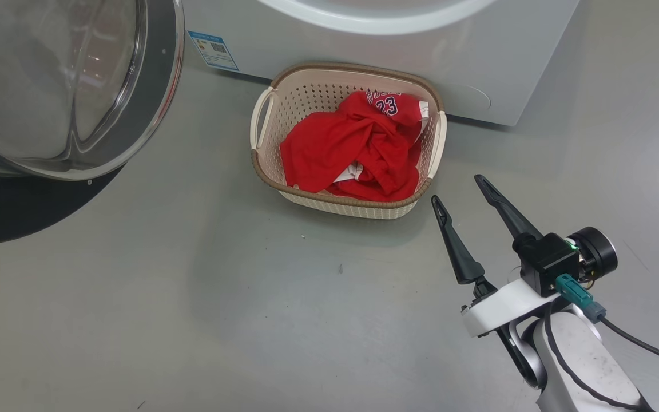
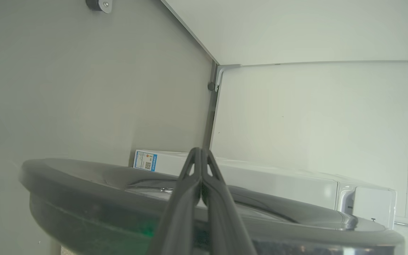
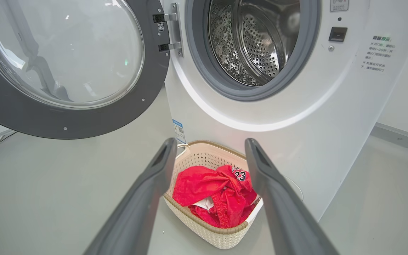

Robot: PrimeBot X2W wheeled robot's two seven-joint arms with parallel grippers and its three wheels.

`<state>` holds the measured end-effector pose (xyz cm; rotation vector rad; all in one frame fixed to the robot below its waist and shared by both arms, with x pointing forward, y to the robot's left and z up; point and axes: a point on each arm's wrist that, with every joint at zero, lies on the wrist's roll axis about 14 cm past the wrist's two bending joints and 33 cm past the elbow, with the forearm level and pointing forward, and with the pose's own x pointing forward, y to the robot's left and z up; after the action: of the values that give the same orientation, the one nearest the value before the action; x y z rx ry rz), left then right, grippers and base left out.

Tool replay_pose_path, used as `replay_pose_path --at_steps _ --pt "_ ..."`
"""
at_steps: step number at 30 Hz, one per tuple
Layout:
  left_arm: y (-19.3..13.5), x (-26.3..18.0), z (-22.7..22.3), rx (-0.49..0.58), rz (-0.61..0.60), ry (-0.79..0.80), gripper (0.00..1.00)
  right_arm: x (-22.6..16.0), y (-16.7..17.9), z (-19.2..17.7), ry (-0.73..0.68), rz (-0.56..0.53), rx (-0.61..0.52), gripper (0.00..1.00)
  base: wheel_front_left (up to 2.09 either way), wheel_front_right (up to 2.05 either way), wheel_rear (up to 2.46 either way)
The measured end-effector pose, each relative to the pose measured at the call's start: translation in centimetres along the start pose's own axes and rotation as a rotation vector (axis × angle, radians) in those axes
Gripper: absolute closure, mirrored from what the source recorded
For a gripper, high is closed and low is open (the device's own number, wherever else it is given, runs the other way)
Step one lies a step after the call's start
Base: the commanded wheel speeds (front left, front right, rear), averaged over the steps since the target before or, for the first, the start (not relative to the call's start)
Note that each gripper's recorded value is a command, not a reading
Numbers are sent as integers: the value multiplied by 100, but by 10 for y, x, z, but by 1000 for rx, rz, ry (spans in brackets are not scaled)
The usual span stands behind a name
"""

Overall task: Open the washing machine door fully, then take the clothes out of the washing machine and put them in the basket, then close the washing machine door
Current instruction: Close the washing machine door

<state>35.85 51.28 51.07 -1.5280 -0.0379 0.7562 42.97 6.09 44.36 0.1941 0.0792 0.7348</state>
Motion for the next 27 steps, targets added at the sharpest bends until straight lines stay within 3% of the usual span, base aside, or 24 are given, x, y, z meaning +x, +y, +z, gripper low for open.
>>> replay_pose_path --at_steps 20,27 --pt "5 -16 -44 87 4 285 100 -2 8 15 -27 6 -16 0 0 0 0" --pt "9 -29 -75 110 -35 453 100 -4 13 23 -41 6 -13 0 0 0 0"
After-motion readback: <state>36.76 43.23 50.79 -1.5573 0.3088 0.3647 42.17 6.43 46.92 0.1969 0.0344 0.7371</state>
